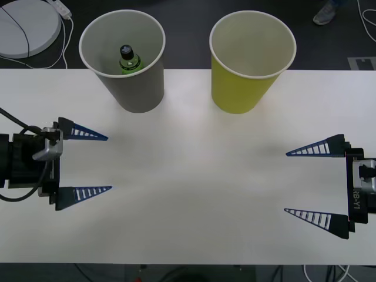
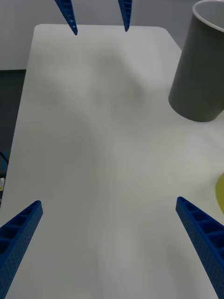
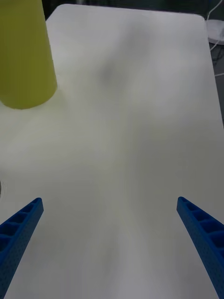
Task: Put the can into the green bin and the plastic bottle into the gray bin
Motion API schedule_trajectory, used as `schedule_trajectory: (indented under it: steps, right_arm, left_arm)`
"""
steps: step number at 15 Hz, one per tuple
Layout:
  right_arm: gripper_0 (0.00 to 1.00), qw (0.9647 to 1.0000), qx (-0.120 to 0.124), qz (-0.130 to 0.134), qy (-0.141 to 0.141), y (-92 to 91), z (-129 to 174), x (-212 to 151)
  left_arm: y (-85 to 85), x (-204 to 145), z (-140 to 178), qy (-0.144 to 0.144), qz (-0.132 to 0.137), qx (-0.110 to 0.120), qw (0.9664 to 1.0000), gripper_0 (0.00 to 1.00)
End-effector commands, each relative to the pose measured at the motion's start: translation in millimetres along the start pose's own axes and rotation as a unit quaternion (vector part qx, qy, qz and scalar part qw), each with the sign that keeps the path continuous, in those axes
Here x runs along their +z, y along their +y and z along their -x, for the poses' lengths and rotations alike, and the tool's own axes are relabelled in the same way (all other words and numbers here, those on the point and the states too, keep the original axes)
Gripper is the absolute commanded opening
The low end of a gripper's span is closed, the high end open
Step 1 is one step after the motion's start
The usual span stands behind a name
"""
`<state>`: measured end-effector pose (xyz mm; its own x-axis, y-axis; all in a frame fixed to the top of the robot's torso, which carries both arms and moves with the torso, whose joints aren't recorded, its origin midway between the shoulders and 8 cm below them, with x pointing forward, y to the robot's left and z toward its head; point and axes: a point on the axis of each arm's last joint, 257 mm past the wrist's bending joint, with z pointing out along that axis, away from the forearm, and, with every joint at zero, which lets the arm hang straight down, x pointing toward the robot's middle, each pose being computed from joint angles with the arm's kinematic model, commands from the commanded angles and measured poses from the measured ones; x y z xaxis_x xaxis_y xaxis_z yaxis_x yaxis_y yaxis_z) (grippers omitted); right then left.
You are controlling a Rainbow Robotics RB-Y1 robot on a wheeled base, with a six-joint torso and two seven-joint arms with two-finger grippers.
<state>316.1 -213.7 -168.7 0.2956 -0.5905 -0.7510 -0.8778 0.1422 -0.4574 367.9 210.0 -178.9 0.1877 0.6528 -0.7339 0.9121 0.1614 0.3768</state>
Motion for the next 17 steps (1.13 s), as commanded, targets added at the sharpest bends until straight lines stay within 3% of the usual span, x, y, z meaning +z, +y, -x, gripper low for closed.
schedule_trajectory:
  steps: [1, 17]
  right_arm:
    - [1.0, 1.0, 0.0, 0.0, 0.0, 0.0, 0, 0]
    - [1.0, 1.0, 0.0, 0.0, 0.0, 0.0, 0, 0]
  left_arm:
    - [-0.3, 1, -10, 0.02, -0.001, 0.007, 0.9998, 1.0]
    - [-4.0, -15, 4, 0.021, -0.021, 0.023, 0.9993, 1.0]
